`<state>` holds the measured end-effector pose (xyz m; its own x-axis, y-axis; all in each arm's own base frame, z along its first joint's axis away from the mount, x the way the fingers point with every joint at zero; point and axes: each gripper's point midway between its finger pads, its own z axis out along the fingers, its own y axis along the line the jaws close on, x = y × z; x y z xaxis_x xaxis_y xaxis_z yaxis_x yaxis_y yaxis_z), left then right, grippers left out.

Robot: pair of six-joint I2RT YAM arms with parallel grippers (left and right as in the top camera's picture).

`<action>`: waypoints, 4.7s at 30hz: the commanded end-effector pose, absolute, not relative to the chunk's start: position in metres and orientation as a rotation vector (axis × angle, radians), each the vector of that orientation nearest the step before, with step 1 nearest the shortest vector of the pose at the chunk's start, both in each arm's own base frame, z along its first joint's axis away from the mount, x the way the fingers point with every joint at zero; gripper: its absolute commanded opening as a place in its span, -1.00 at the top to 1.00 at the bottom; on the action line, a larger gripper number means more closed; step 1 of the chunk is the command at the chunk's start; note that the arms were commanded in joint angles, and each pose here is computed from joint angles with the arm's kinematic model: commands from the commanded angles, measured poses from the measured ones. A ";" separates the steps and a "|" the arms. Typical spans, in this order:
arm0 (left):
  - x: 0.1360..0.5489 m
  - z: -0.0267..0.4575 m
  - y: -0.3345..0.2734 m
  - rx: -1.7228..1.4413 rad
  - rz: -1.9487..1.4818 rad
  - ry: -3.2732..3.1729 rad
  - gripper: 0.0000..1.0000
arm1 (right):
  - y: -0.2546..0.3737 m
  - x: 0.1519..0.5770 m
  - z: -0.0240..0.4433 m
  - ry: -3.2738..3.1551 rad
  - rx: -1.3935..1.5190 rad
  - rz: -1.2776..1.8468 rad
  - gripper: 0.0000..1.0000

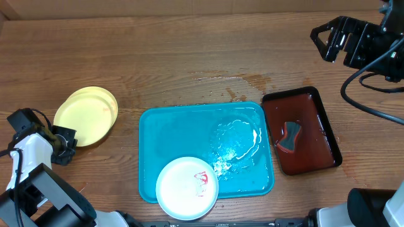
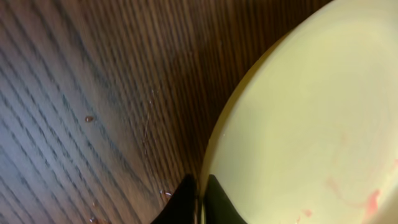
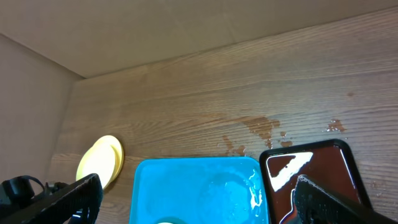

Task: Clean dirty plates on tray and stack at the side
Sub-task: 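Release the stacked plate and move the left gripper to the white plate, then grasp the rim of the white plate with the left gripper and drag it up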

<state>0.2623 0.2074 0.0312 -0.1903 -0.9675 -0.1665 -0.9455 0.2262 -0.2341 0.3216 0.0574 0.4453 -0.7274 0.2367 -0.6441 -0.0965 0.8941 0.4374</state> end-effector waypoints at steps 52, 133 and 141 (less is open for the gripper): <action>0.286 0.100 -0.087 0.085 -0.092 3.049 -0.38 | 0.037 0.353 0.324 2.698 0.418 0.493 -1.00; 0.217 0.005 -0.122 -0.307 -0.484 3.260 -0.10 | 0.027 0.354 0.285 2.793 0.387 0.394 -1.00; 0.232 -0.004 -0.120 -0.368 -0.467 3.183 0.92 | 0.027 0.354 0.285 2.794 0.387 0.394 -1.00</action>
<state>0.2283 -0.1237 0.0019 -0.9729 -0.1807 0.1445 -0.2162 0.9323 -0.2899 0.3536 0.0286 0.2837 -0.9230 0.3031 -0.2372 0.2235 0.9238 0.3108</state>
